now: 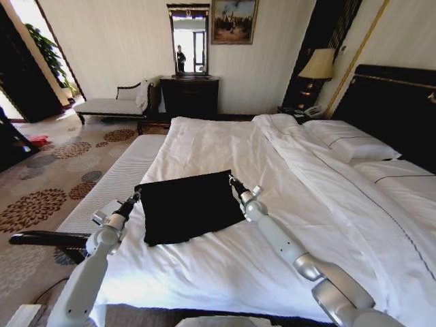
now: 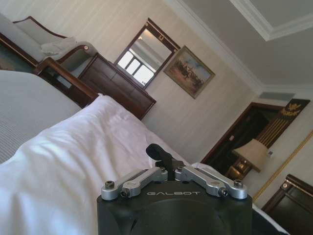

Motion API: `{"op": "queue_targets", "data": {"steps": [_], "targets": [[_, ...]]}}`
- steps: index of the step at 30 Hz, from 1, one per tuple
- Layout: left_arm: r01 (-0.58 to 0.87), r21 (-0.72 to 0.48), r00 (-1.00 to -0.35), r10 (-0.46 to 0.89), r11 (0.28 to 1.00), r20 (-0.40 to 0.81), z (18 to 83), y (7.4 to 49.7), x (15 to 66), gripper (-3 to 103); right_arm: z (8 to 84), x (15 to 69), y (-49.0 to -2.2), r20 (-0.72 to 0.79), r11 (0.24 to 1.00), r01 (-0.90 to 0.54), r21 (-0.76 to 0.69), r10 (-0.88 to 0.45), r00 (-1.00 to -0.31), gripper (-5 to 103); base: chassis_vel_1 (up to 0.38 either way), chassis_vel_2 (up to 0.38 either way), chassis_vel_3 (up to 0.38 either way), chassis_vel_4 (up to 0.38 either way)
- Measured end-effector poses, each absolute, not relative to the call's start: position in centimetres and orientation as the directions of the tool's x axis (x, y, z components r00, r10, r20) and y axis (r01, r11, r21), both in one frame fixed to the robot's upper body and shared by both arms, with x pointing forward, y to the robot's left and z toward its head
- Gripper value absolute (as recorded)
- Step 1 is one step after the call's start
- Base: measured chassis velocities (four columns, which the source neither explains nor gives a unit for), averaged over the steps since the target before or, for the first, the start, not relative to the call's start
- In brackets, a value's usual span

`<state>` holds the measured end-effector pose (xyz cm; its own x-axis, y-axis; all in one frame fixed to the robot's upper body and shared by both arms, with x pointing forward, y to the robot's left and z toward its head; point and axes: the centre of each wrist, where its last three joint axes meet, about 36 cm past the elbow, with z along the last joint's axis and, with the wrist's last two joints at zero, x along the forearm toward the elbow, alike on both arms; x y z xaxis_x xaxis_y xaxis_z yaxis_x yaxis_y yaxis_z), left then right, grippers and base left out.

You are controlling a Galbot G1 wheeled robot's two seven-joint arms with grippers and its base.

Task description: Fold the clothes on the bed.

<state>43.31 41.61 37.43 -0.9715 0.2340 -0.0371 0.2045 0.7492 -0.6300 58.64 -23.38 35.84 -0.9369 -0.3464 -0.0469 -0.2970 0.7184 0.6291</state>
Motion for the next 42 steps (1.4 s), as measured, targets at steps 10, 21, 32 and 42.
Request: {"op": "queue_targets", "data": {"steps": [10,21,32,42], "targets": [[0.271,-0.599,-0.937,0.349,0.754,0.014,35.3,41.1,36.4,1,34.8,51.9,-26.2,0.028,0.732,-0.250,0.633,-0.345,-0.938,1,0.000,0.000,0.000,0.000],[0.302,-0.550,-0.916,0.397,0.779,0.059,33.8,40.7,33.7,1,33.3,48.1,-26.8,0.090,0.742,-0.194,0.641,-0.324,-0.942,1,0.000,0.000,0.000,0.000],[0.293,-0.535,-0.922,0.382,0.792,0.061,33.7,40.7,32.7,1,32.3,46.6,-26.5,0.114,0.750,-0.185,0.635,-0.328,-0.938,1,0.000,0.000,0.000,0.000],[0.290,-0.483,-0.925,0.371,0.826,0.079,33.7,40.7,31.5,-2,31.6,45.4,-26.5,0.133,0.765,-0.190,0.616,-0.339,-0.931,-1,0.000,0.000,0.000,0.000]]}}
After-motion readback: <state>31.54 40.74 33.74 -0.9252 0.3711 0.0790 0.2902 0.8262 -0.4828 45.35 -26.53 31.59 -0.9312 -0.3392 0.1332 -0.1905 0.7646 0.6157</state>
